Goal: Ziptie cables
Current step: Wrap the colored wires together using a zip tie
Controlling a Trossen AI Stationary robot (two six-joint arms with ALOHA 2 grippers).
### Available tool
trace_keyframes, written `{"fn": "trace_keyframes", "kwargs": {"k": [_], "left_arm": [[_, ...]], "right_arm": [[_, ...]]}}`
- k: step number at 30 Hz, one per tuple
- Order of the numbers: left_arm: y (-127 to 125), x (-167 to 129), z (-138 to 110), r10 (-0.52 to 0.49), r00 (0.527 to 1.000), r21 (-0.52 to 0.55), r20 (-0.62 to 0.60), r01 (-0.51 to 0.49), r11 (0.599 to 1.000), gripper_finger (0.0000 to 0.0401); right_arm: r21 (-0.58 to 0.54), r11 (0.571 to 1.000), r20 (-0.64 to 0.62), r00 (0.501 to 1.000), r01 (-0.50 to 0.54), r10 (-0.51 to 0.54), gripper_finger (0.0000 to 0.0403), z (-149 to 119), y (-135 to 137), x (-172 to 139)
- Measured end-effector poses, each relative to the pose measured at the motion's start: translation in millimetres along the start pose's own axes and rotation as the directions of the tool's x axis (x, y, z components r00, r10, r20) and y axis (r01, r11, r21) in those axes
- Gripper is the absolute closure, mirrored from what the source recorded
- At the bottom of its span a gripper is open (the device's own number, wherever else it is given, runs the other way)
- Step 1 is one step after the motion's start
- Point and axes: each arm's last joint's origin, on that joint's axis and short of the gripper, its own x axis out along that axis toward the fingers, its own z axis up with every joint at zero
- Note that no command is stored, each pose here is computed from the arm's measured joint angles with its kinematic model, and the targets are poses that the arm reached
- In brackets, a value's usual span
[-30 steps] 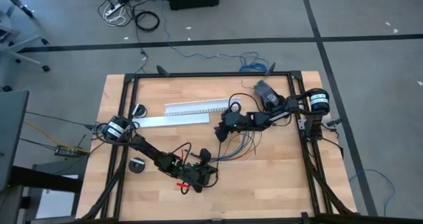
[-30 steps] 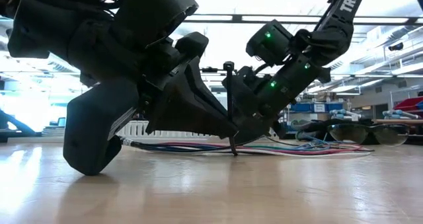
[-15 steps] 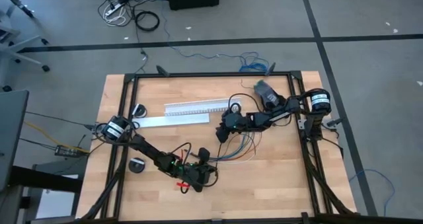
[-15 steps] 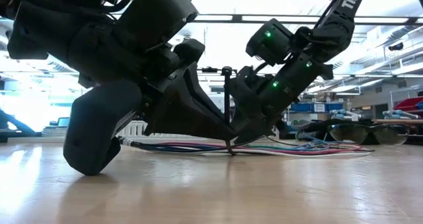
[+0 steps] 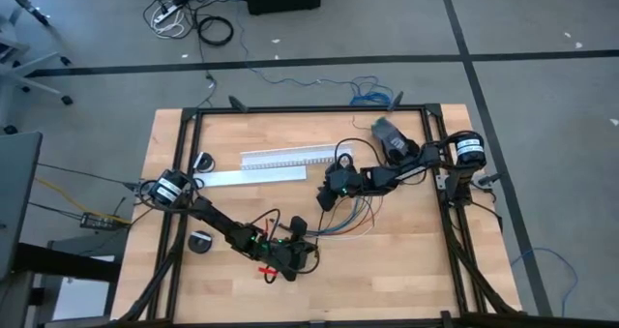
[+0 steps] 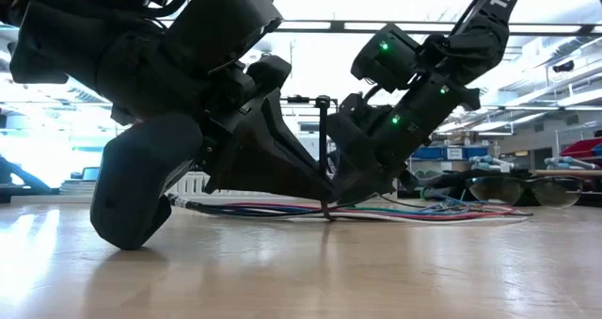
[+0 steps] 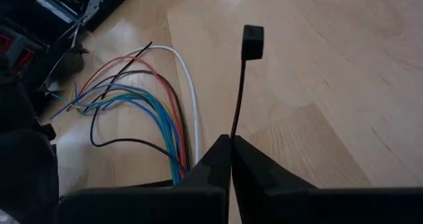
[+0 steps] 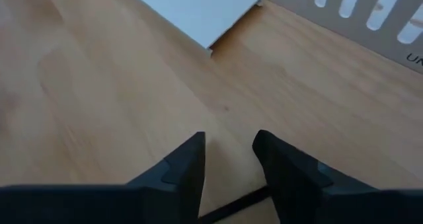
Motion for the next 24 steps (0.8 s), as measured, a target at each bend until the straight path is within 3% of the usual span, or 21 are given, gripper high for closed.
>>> {"fn": "trace_keyframes", "kwargs": {"k": [9,24], "left_arm": [[-0.2,0.0,-1.2,0.0,1.0,-0.016,-0.013,-0.001,1.0,0.0401],[1.1,1.0,-1.9,-0.007,1.0,-0.02,-0.014,0.007,1.0,0.0401]], "right_arm": [[-0.022,1.0,-0.044,0.999,0.021,-0.022,0.0266,8.4,-1.9,-28.4],[0.0,1.0,0.011,1.0,0.023,-0.023,0.0257,22.7,-9.0,-27.2]]}}
